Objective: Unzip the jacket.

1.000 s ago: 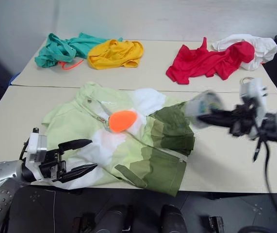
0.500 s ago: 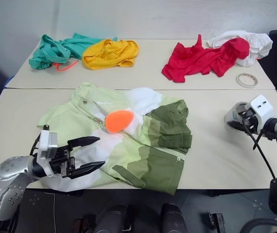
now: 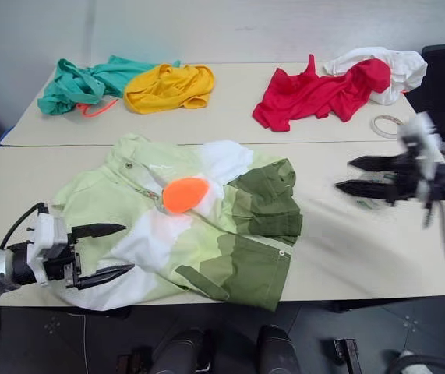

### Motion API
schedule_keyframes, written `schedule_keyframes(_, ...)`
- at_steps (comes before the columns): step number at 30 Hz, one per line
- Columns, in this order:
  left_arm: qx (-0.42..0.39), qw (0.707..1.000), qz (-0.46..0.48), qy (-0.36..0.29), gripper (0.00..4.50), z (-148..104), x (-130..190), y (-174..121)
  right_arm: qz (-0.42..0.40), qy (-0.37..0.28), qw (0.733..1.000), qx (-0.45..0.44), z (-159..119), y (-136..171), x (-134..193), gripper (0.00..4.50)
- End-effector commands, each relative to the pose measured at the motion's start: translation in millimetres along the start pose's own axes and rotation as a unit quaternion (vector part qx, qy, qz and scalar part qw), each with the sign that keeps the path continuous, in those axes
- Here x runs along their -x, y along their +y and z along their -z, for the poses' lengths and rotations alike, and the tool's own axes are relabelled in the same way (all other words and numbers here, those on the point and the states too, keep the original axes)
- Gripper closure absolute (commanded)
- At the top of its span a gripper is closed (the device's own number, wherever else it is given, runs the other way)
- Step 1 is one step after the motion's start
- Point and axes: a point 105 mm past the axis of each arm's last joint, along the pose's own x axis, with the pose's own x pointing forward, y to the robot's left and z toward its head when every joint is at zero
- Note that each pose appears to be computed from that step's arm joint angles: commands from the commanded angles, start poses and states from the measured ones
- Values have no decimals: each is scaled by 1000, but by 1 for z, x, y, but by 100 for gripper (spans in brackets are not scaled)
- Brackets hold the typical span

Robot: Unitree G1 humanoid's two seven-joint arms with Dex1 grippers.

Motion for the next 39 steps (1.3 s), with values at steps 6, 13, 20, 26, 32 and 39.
schedule_keyframes(6,2,999,19,25,19,16,-23,5,17,61,990,-126,40,-6,-84,20)
schedule_keyframes(13,49,996,62,31,225,27,-33,-16,15,16,994,-107,25,-14,-97,246)
schedule_keyframes(20,108,988,112,-7,437,24,-55,-71,168,-15,986,-16,-2,-71,-64,450)
schedule_keyframes(26,122,989,69,-54,448,16,-79,-82,272,-50,961,29,-29,-100,-61,450)
schedule_keyframes(32,108,987,35,-112,448,0,-111,-83,356,-53,928,94,-34,-113,-67,450)
schedule_keyframes(39,96,983,44,-148,448,-12,-135,-88,412,-78,891,172,-48,-115,-71,450)
